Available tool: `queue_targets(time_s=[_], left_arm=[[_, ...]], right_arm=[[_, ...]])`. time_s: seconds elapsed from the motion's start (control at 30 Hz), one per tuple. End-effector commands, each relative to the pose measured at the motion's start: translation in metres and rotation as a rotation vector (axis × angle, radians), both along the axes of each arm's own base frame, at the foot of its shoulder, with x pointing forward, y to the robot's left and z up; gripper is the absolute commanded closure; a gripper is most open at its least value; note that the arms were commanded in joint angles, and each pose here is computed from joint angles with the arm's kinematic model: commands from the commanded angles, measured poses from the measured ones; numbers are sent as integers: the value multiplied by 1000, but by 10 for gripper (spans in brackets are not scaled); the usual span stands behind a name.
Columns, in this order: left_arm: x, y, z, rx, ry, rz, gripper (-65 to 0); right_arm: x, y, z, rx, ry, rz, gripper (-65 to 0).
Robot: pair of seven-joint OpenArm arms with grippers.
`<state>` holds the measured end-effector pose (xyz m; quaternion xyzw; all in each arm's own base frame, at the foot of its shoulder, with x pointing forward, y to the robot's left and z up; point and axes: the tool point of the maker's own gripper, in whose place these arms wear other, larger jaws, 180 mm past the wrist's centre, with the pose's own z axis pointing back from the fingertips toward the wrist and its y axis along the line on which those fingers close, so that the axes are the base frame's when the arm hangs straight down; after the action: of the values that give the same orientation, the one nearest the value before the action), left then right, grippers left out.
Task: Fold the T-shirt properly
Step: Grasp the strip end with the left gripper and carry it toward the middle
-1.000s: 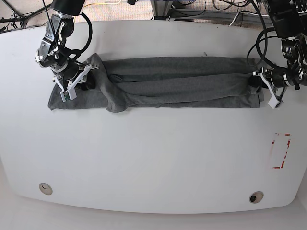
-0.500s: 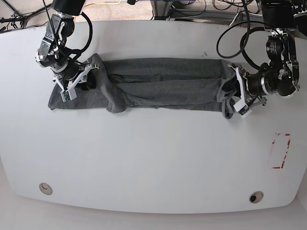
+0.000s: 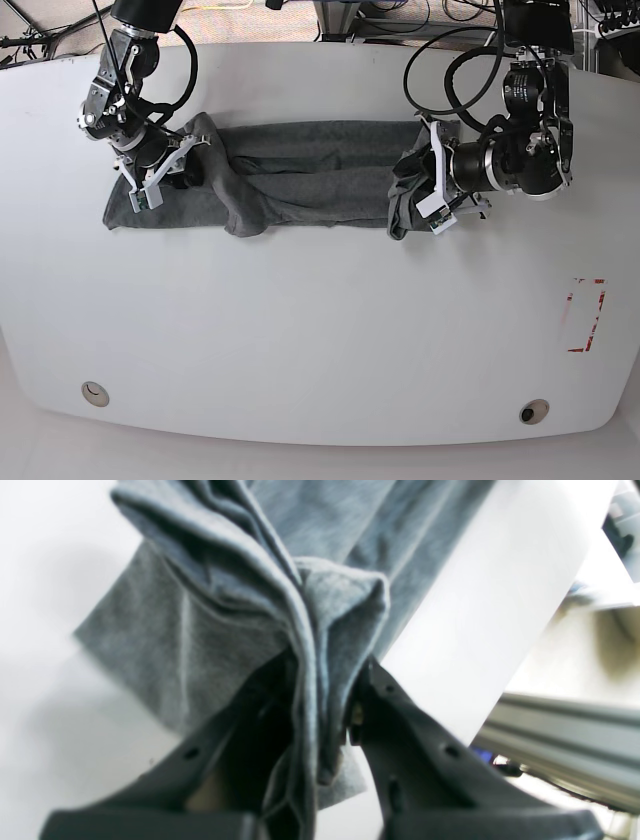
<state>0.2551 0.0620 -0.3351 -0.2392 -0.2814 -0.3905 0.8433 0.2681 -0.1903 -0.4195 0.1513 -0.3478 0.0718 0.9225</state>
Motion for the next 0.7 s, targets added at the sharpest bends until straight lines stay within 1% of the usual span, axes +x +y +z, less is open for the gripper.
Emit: queue_targets(time_s=[0.0, 0.1, 0.2, 0.3, 0.5, 0.67], left_arm=[[12, -8, 8, -25, -38, 13, -42], [15, -10, 1, -4, -24, 31, -42], [21, -15, 0, -7, -25, 40, -42], [23, -22, 1, -29, -19, 40, -42], [16, -48, 2, -54, -15, -17, -42], [17, -64, 8, -81, -26, -43, -43]], right_arm=[[-2, -4, -2, -34, 25, 12, -140], [-3, -4, -2, -31, 25, 11, -140], [-2, -3, -2, -30, 24, 11, -140], [-2, -3, -2, -30, 24, 11, -140], [-2, -3, -2, -30, 24, 11, -140], [-2, -3, -2, -28, 23, 11, -140]])
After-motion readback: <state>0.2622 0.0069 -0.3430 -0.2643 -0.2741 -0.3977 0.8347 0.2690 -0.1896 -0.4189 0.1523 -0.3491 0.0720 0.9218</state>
